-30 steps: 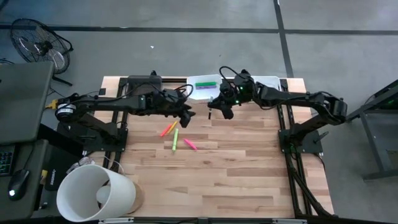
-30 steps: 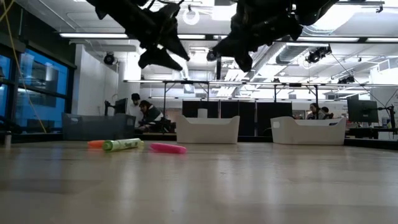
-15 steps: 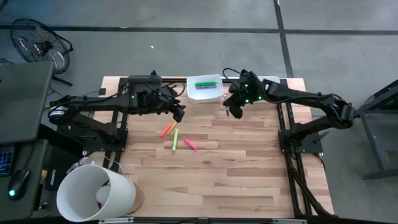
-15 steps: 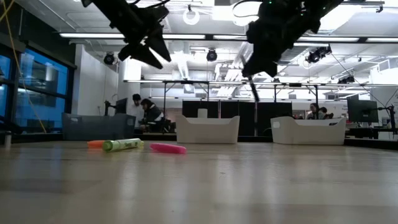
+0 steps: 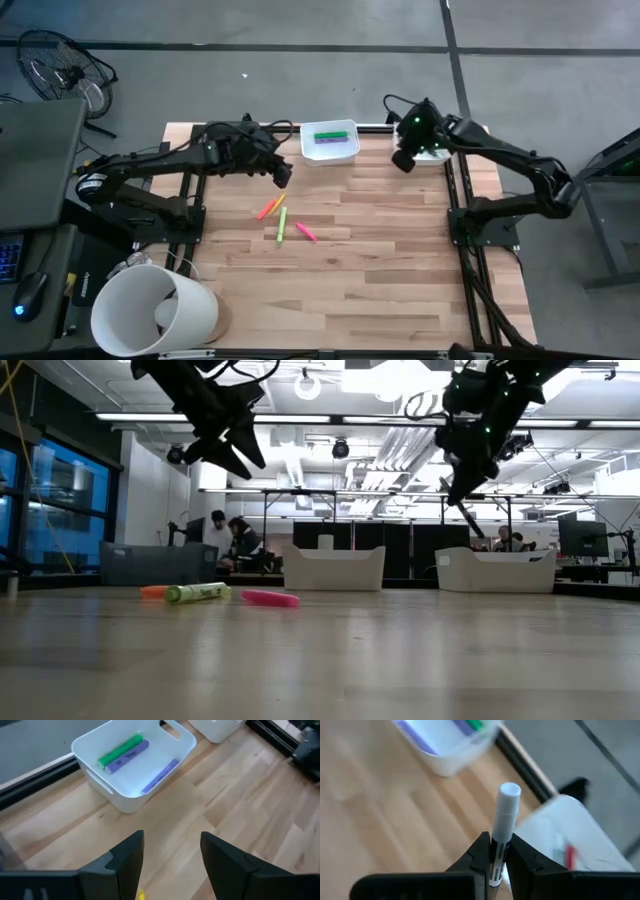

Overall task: Pick & Place Markers
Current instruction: Put the black marker pen into the right white bin

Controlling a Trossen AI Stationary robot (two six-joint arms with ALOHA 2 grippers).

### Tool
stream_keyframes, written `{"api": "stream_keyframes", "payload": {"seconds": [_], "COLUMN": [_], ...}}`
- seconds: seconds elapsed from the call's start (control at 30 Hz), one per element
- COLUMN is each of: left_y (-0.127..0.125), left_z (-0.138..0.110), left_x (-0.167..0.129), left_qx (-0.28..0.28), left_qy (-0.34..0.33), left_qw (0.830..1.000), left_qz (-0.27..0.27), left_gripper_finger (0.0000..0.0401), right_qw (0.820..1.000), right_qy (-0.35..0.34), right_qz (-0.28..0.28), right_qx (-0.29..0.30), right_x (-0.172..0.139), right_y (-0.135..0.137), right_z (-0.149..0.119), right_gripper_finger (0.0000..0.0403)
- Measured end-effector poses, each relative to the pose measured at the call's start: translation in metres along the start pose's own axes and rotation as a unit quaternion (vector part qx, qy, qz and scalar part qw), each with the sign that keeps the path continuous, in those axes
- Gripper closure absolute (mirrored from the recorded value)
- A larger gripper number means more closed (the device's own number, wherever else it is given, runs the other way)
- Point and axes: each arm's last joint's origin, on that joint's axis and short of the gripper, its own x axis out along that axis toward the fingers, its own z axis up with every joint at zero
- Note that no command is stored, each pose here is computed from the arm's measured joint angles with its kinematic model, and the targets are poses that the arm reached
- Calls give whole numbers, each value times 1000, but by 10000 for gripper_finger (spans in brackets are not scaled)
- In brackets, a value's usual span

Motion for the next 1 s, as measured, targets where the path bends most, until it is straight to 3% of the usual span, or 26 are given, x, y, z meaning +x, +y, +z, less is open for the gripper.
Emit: {"api": "stream_keyframes", "payload": {"seconds": [0.3, 0.63, 0.8, 1.0], "left_y": [-5, -7, -7, -7], "left_z": [5, 5, 5, 5], "left_x": [0, 0, -1, 0], "left_qx": [-16, -22, -24, -28], "left_qy": [-18, -7, -5, -4], "left_qw": [999, 997, 997, 997], "left_qz": [-37, -70, -73, -73], "left_gripper_finger": [209, 209, 209, 209], "right_qw": [995, 984, 978, 972], "right_qy": [31, 111, 157, 196], "right_qz": [-93, -118, -110, -95], "right_qx": [-32, -77, -80, -84], "right_x": [2, 30, 51, 67], "right_y": [-42, -69, -73, -73], "right_z": [-8, -18, -24, -30], "right_gripper_finger": [359, 368, 355, 368]}}
